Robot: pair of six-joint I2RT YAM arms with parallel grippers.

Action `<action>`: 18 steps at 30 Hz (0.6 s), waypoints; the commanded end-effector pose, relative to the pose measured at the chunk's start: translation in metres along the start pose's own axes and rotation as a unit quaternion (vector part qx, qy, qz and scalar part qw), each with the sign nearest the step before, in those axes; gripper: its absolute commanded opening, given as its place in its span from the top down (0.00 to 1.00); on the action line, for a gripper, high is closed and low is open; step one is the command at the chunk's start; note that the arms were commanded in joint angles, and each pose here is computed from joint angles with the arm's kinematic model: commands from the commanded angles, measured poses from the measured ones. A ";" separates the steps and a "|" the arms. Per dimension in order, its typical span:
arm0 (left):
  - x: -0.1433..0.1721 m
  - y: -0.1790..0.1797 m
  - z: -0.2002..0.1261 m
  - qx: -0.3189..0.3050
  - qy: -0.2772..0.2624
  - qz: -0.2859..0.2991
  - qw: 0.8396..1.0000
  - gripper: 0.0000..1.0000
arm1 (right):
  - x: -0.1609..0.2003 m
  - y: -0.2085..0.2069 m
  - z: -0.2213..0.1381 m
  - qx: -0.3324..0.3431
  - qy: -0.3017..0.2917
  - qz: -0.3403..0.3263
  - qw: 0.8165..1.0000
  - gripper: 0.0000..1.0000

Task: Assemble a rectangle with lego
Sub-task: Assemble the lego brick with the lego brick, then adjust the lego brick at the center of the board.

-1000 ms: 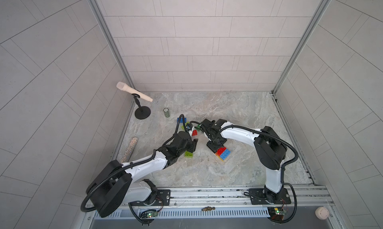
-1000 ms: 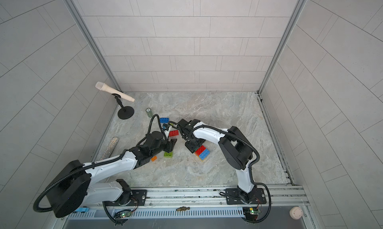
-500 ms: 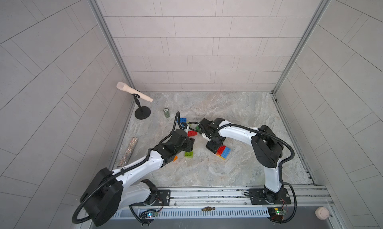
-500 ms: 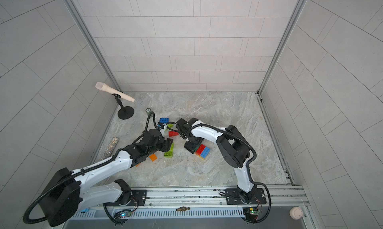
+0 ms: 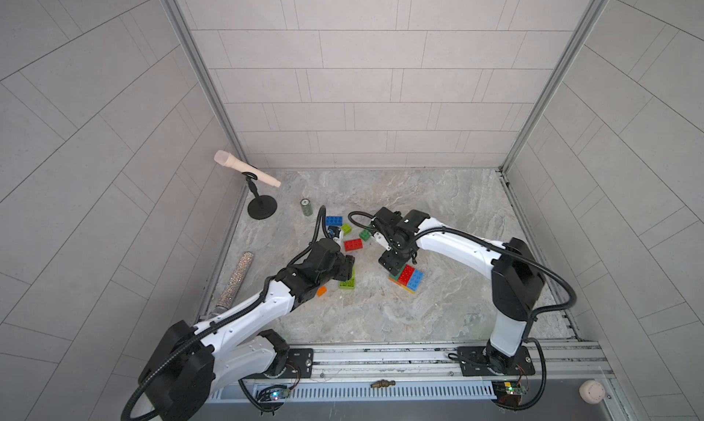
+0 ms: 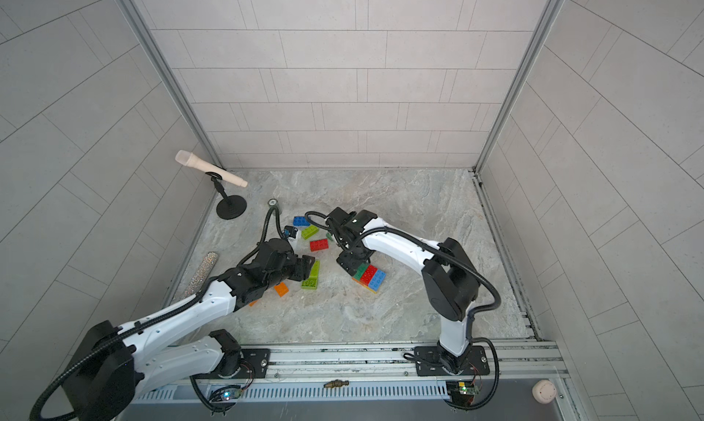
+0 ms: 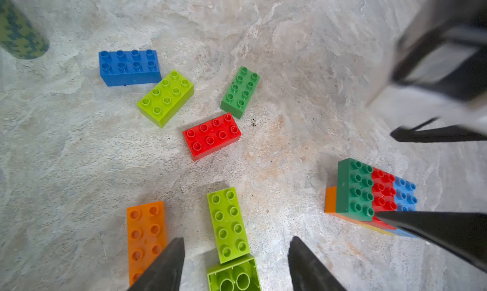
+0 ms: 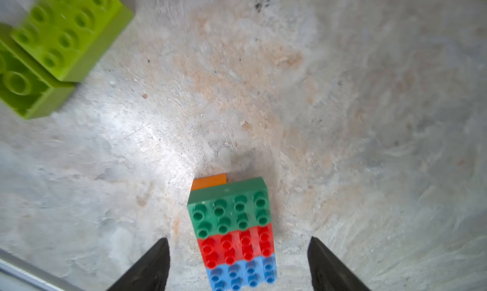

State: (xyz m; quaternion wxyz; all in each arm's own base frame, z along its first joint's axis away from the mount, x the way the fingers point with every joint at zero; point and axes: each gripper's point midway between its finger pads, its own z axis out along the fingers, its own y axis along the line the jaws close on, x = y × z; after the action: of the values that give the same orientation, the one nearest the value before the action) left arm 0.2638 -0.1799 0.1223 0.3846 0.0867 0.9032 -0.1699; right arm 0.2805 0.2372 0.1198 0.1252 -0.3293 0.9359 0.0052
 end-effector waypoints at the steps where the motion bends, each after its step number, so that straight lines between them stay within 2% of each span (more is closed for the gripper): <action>1: -0.006 0.002 -0.009 -0.006 -0.007 -0.010 1.000 0.32 | 0.020 -0.018 -0.016 -0.014 -0.023 0.160 0.987 0.25; 4: -0.003 -0.016 0.001 0.018 0.019 0.010 1.000 0.30 | 0.047 -0.031 -0.016 -0.053 -0.046 0.326 0.943 0.33; 6: 0.002 -0.038 0.016 0.048 0.043 0.032 0.997 0.28 | 0.061 -0.030 -0.013 -0.091 -0.080 0.422 0.898 0.35; 9: 0.006 -0.070 0.041 0.100 0.090 0.026 0.991 0.26 | 0.071 -0.030 -0.013 -0.139 -0.136 0.513 0.836 0.36; 12: 0.005 -0.104 0.063 0.160 0.135 -0.012 0.978 0.24 | 0.076 -0.035 -0.007 -0.164 -0.183 0.561 0.790 0.34; 14: 0.010 -0.121 0.078 0.197 0.162 -0.053 0.965 0.23 | 0.078 -0.036 -0.002 -0.180 -0.196 0.583 0.768 0.32; 15: 0.016 -0.127 0.084 0.211 0.176 -0.070 0.959 0.23 | 0.080 -0.034 0.001 -0.186 -0.195 0.589 0.762 0.32; 18: 0.032 -0.138 0.097 0.241 0.208 -0.110 0.942 0.22 | 0.085 -0.026 0.015 -0.200 -0.178 0.596 0.757 0.32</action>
State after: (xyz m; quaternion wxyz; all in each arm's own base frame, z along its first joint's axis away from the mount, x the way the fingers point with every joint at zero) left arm 0.2792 -0.3201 0.0684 0.1915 0.1328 0.9157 -0.3273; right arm 0.2201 0.1516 0.0745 0.1836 0.2366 0.9170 0.2634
